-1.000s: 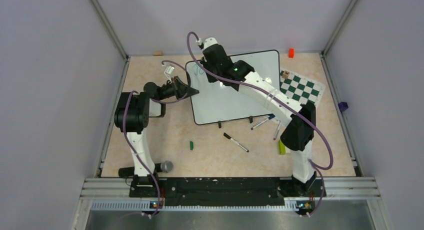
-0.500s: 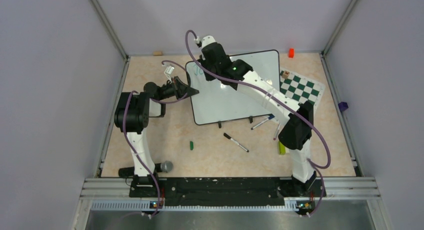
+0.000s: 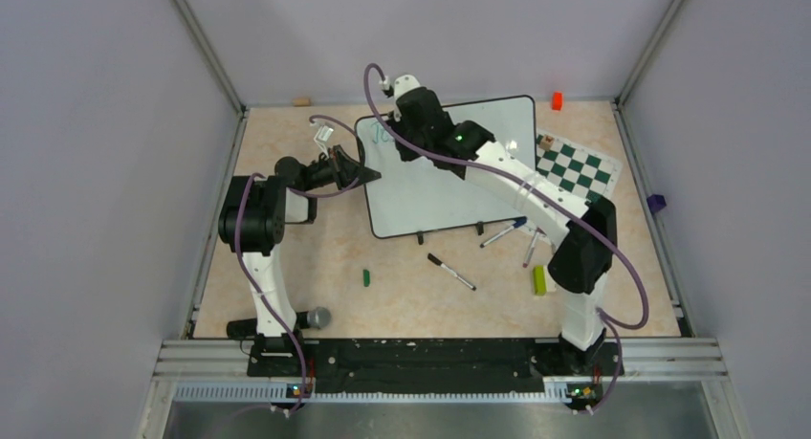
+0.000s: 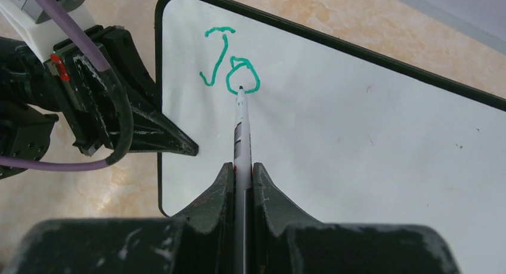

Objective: Write a sentence on the whiteboard

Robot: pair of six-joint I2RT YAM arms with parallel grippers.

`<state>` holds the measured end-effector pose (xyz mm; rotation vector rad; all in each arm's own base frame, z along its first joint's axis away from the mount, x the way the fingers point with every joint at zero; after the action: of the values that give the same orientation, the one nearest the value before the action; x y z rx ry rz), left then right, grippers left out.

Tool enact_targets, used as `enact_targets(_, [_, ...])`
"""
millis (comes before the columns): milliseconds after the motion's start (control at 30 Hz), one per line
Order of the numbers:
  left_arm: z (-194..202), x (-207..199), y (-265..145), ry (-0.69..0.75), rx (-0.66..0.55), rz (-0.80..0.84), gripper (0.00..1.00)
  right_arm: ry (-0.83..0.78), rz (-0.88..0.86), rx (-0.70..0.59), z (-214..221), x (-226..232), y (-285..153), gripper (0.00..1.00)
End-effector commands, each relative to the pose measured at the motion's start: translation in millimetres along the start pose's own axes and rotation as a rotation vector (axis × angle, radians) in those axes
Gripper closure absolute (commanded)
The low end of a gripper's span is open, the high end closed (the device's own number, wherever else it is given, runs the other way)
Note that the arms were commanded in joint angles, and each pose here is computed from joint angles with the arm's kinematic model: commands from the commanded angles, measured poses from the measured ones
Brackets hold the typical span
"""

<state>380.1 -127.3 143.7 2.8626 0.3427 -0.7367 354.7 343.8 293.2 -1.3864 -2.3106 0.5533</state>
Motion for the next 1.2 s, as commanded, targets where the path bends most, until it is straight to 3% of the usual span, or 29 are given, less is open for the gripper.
enact_targets(0, [24, -12, 3, 0.181, 0.127, 0.161, 1.0, 0.048, -0.034, -0.165, -41, -7, -44, 1.0])
enact_targets(533, [22, -13, 3, 0.174, 0.12, 0.153, 1.0, 0.098, 0.053, -0.179, -30, -38, -57, 1.0])
enact_targets(1167, [24, -8, 5, 0.151, 0.138, 0.169, 1.0, 0.074, -0.011, -0.119, -28, -23, -26, 1.0])
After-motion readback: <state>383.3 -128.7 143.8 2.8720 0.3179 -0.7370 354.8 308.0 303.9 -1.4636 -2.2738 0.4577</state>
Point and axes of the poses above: each gripper's point midway between its finger pads, its own y axis out along the fingers, its own x axis along the line the jaws close on, z = x × y, the point moved 6 cm from there along -y, back along the fingers, and after that the axes turned 9 degrees about y, right-handed, at the moved point
